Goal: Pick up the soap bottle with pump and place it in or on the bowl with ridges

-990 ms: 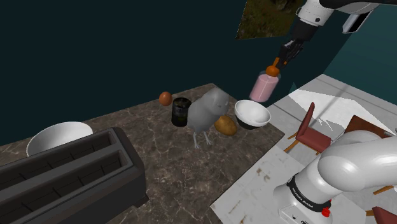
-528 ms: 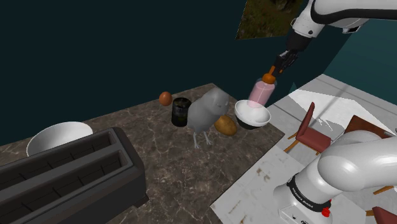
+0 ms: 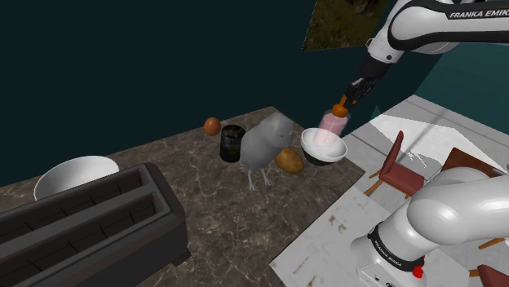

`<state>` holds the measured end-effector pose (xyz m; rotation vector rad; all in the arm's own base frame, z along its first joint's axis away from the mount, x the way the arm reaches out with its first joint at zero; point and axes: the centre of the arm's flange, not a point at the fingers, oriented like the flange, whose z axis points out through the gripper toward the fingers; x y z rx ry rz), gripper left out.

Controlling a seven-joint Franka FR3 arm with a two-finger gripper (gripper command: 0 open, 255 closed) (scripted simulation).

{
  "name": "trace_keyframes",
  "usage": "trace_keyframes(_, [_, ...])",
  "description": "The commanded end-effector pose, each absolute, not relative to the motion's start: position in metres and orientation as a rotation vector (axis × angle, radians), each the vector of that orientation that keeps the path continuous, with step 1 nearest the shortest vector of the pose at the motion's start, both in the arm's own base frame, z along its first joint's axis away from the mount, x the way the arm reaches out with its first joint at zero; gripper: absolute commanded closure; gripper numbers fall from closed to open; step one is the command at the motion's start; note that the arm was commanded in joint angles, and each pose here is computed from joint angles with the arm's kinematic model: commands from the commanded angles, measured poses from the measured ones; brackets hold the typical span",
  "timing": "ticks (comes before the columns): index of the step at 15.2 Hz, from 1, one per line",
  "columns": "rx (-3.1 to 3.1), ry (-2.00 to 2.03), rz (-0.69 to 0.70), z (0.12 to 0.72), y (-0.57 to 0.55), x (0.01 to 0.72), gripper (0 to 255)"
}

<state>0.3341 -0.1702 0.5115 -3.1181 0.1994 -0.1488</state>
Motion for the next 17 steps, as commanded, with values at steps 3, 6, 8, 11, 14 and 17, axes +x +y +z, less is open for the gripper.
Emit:
trace_keyframes(3, [-3.118,0.199,-0.151,0.51,-0.17,0.334,255])
trace_keyframes(6, [-3.118,0.199,-0.151,0.51,-0.17,0.334,255])
trace_keyframes(8, [-3.118,0.199,-0.151,0.51,-0.17,0.334,0])
trace_keyframes(11, [-3.118,0.199,-0.151,0.51,-0.17,0.334,0])
trace_keyframes(14, [-3.118,0.199,-0.151,0.536,-0.17,0.331,0])
trace_keyframes(17, [-3.118,0.199,-0.151,0.559,-0.171,0.329,0])
